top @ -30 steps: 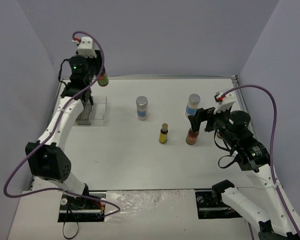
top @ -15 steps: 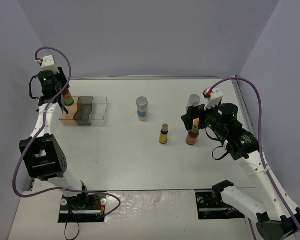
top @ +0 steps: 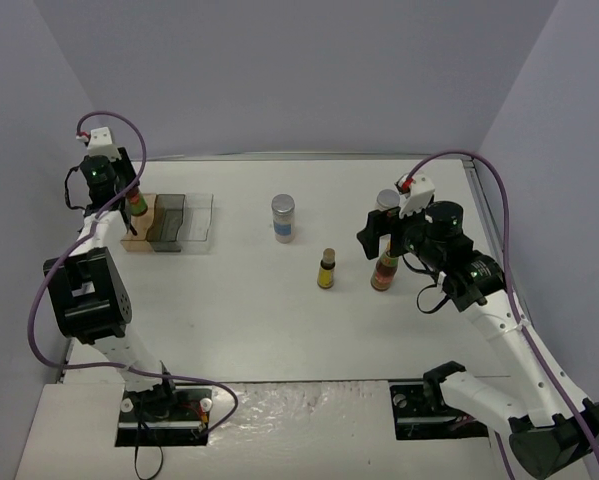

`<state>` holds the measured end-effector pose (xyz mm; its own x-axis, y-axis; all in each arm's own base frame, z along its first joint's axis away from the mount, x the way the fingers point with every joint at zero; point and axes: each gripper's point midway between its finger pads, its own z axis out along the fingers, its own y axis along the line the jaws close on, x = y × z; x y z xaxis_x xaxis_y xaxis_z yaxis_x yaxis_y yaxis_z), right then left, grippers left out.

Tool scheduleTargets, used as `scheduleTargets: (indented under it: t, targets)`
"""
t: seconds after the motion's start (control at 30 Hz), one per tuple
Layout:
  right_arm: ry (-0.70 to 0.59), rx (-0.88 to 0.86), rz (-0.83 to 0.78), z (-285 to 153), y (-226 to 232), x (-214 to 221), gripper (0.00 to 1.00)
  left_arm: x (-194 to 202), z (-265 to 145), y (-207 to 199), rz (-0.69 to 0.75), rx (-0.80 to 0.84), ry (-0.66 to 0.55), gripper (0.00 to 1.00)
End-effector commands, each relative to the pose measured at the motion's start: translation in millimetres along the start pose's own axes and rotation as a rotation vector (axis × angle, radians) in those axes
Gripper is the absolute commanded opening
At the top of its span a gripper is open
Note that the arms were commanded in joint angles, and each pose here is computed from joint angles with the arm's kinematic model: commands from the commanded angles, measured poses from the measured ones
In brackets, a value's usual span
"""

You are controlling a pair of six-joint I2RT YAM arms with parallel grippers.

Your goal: Organize the condiment bottles

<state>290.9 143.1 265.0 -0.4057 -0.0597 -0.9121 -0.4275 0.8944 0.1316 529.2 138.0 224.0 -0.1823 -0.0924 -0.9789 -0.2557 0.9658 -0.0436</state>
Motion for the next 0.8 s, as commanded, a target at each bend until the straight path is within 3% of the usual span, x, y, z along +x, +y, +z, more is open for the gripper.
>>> scheduleTargets:
  t: [0.0, 0.77]
  targets:
    - [-0.089, -0.02, -0.02, 3.5, 5.3, -28.9, 1.0, -98.4, -7.2, -0.4, 0.01, 0.026, -0.342, 0.0]
    - [-0.034, 0.005, 0.005, 15.7, -1.8, -0.4, 1.0, -62.8, 14.0, -9.2, 0.016, 0.088, -0.382, 0.0]
